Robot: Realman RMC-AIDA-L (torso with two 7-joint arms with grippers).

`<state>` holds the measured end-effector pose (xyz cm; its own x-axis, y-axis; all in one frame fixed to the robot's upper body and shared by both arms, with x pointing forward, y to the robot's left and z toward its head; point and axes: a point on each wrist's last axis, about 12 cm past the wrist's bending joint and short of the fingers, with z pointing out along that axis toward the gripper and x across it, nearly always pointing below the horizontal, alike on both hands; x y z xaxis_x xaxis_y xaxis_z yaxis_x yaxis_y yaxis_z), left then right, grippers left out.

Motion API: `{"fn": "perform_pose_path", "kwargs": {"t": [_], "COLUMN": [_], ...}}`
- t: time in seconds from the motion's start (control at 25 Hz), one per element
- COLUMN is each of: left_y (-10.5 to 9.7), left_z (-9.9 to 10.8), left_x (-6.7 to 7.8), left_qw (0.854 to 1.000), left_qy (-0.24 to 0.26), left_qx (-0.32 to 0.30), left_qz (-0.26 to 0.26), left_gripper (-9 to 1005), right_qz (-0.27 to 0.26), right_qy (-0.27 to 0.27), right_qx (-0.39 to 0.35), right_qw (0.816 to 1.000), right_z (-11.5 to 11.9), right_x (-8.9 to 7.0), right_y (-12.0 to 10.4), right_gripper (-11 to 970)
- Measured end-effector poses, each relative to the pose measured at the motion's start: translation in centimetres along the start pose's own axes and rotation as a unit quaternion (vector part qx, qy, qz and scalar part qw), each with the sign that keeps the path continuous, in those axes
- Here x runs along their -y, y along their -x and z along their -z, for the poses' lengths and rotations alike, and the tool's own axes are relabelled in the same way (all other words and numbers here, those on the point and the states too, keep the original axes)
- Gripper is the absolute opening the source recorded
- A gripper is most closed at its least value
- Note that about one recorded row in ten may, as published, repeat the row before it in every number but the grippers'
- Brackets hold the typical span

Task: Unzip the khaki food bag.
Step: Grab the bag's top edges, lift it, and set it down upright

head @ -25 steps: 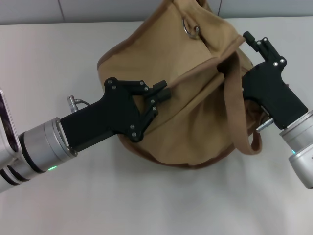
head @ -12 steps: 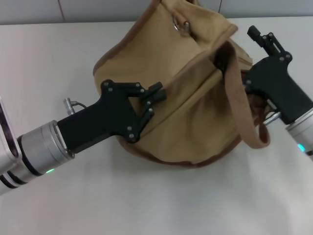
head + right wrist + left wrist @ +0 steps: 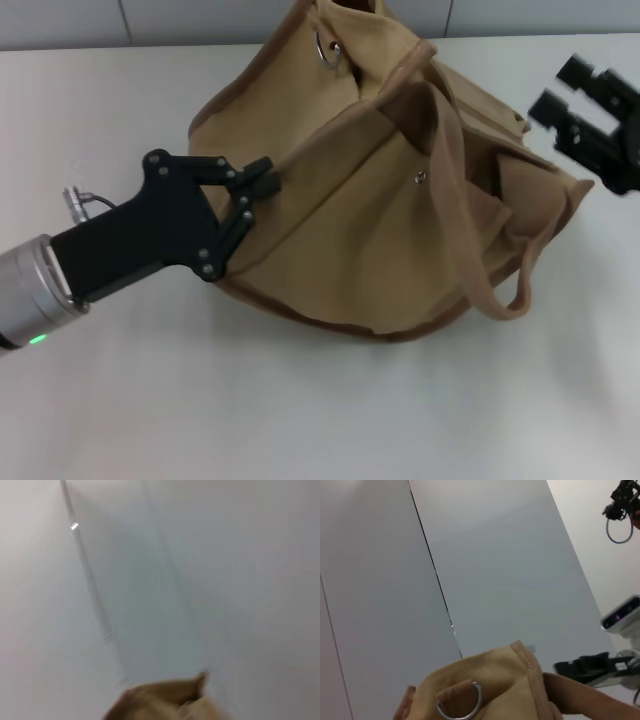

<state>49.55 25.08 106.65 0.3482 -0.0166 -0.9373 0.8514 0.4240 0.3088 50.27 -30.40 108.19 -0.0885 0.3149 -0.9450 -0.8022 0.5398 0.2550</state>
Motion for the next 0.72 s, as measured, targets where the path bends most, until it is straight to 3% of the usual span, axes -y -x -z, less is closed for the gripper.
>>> {"fn": "perform_pose_path", "kwargs": {"t": [0.12,0.24,0.44,0.72], "left_y": [0.4,0.9,0.8,-0.1], "left_z": [0.4,0.2,-1.5,-3.0], "left_x": [-0.5,-0.5,0.3,0.3], "left_qw": [1.000,0.998,0.993,0.996], "left_qy": [-0.017,-0.060,-0.114,-0.091], "left_qx": [-0.002,0.007,0.012,-0.009], "left_qz": [-0.011,-0.014,-0.010,-0.006], "left_gripper": [57,57,56,55], "right_qz": [-0.054,-0.072,-0.081,-0.080], "right_qy": [0.057,0.095,0.094,0.054], "right_qx": [-0.056,-0.073,-0.073,-0.059], "right_qw": [0.995,0.990,0.990,0.994], "right_z": [0.2,0.7,1.6,2.9], "right_x": [0.0,-0.4,-0.5,0.0], "right_y": [1.2,1.9,2.2,2.5], "right_gripper": [772,772,771,771]}}
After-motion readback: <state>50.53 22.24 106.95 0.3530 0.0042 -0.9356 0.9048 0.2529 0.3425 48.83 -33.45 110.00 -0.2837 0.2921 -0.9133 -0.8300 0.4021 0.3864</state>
